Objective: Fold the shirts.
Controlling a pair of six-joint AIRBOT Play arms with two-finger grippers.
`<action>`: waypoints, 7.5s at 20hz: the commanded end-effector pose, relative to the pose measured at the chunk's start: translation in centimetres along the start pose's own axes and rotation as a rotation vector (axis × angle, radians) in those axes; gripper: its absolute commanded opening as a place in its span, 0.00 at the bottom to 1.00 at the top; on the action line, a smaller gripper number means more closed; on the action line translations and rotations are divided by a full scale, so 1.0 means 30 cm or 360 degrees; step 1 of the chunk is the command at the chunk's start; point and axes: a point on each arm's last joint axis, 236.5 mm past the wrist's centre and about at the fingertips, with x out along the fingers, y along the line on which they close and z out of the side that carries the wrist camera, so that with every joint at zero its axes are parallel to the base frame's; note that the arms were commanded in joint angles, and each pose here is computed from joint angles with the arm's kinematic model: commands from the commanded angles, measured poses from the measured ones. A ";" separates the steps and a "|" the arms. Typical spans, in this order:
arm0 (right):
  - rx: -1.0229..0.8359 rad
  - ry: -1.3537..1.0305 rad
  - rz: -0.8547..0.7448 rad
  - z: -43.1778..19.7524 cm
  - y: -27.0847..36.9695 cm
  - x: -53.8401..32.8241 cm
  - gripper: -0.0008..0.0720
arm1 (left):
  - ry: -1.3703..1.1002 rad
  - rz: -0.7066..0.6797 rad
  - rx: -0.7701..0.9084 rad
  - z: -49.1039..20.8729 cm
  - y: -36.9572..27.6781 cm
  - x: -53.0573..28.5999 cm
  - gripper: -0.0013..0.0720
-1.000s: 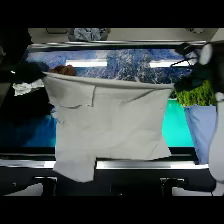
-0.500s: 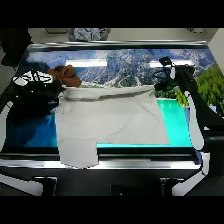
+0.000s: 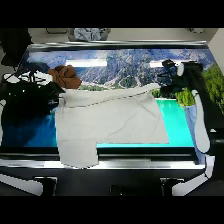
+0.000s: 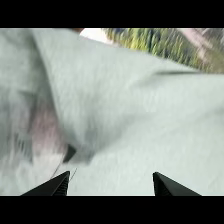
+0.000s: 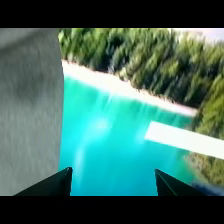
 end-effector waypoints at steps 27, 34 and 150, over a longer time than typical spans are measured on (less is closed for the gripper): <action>0.0168 0.0406 0.0662 -0.709 0.230 -0.027 0.83 | 0.0355 0.0180 -0.0234 -0.798 0.272 0.078 0.26; 0.0204 0.0374 0.0863 -0.749 0.375 0.066 0.81 | 0.0336 0.0184 -0.0234 -0.788 0.275 0.079 0.06; 0.0303 0.0489 0.0728 -0.751 0.161 -0.004 0.71 | 0.0616 0.0091 -0.0316 -1.097 0.198 0.122 0.64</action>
